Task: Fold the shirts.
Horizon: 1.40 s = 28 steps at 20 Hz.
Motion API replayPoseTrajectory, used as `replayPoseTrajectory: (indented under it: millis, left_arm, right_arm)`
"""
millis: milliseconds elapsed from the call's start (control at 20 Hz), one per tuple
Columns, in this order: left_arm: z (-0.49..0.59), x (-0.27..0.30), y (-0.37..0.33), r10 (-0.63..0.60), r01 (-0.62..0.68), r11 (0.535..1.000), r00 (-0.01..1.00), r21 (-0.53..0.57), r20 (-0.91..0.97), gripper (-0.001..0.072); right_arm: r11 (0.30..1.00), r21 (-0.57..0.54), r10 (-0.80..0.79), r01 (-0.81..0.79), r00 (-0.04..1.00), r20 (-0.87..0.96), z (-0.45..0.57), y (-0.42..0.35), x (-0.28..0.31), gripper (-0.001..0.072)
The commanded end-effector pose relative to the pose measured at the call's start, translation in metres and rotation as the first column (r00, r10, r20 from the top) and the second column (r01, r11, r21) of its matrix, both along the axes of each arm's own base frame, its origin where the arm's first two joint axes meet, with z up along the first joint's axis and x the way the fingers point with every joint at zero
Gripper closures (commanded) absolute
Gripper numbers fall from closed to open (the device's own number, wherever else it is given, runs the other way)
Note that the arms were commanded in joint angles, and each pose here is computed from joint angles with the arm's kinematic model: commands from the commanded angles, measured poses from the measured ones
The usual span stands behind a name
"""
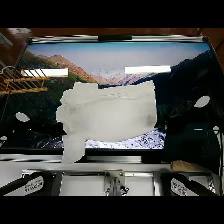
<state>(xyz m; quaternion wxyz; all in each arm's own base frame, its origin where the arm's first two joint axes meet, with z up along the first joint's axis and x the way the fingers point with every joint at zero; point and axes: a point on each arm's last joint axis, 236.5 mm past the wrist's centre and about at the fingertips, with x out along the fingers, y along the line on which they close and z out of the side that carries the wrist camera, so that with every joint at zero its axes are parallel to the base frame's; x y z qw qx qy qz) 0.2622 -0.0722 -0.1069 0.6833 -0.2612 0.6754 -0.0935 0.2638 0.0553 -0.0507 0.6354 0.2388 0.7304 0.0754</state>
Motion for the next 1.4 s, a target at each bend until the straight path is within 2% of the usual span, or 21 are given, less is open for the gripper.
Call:
replayPoseTrajectory:
  millis: [0,100,350,400,450,500,650,750,850,950,1000,1050,1100,1200,1300,1350]
  left_arm:
    - [0.0,0.006,-0.003,-0.035,0.035,0.999,0.999,-0.001,0.03,0.0675]
    - [0.01,0.013,-0.004,-0.076,0.076,0.997,0.995,-0.001,0.068,0.0675]
    - [0.039,0.033,-0.004,-0.09,0.091,0.996,0.985,0.005,0.148,0.0675]
    - [0.045,0.037,-0.004,-0.095,0.095,0.995,0.983,0.005,0.158,0.0675]
    - [0.051,0.04,-0.004,-0.103,0.104,0.995,0.98,0.004,0.168,0.0675]
    - [0.061,0.049,-0.003,-0.105,0.105,0.994,0.974,0.012,0.199,0.0676]
    - [0.137,0.095,0.004,-0.135,0.111,0.991,0.897,0.081,0.422,0.0676]
    - [0.251,0.124,0.008,-0.193,0.098,0.979,0.72,0.178,0.667,0.0676]
    - [0.416,0.116,0.009,-0.235,-0.006,0.966,0.399,0.258,0.886,0.0676]
    - [0.58,0.052,0.005,-0.26,-0.156,0.954,0.0,0.257,0.966,0.0676]
    - [0.643,0.004,0.0,-0.27,-0.21,0.95,-0.174,0.232,0.947,0.0675]
    - [0.686,-0.043,-0.007,-0.283,-0.244,0.946,-0.302,0.213,0.91,0.0676]
    - [0.713,-0.082,-0.012,-0.297,-0.266,0.942,-0.388,0.203,0.872,0.0675]
    - [0.74,-0.138,-0.02,-0.318,-0.297,0.936,-0.489,0.189,0.812,0.0675]
    - [0.733,-0.149,-0.017,-0.336,-0.321,0.926,-0.47,0.197,0.816,0.0675]
    - [0.72,-0.14,-0.009,-0.341,-0.341,0.917,-0.404,0.206,0.849,0.0675]
  right_arm:
    - [0.999,-0.009,-0.05,0.05,0.999,0.003,-0.023,0.005,-0.003,0.0089]
    - [0.993,-0.02,-0.112,0.113,0.993,0.044,-0.033,0.009,0.009,0.0089]
    - [0.983,-0.061,-0.166,0.171,0.983,0.082,-0.072,0.038,0.035,0.0093]
    - [0.98,-0.067,-0.179,0.185,0.98,0.09,-0.078,0.042,0.04,0.0189]
    - [0.98,-0.067,-0.181,0.189,0.978,0.104,-0.078,0.044,0.045,0.0482]
    - [0.982,-0.056,-0.175,0.183,0.977,0.121,-0.07,0.045,0.051,0.0632]
    - [0.999,-0.054,0.026,-0.007,0.934,0.356,0.007,0.049,0.091,0.0641]
    - [0.987,-0.113,0.157,-0.11,0.75,0.643,0.121,0.052,0.129,0.0641]
    - [0.98,-0.183,0.198,-0.076,0.421,0.885,0.278,0.05,0.141,0.0641]
    - [0.983,-0.184,0.182,0.024,0.062,0.981,0.432,0.043,0.108,0.0641]
    - [0.985,-0.166,0.169,0.049,-0.071,0.983,0.489,0.042,0.077,0.0641]
    - [0.988,-0.142,0.15,0.062,-0.159,0.976,0.528,0.041,0.05,0.0641]
    - [0.991,-0.113,0.125,0.067,-0.228,0.966,0.558,0.041,0.023,0.0641]
    - [0.997,-0.058,0.069,0.049,-0.273,0.96,0.582,0.043,-0.013,0.0641]
    - [0.999,-0.049,0.052,0.02,-0.205,0.977,0.569,0.048,-0.026,0.0641]
    - [0.998,-0.069,0.069,0.005,-0.149,0.986,0.555,0.05,-0.027,0.0641]
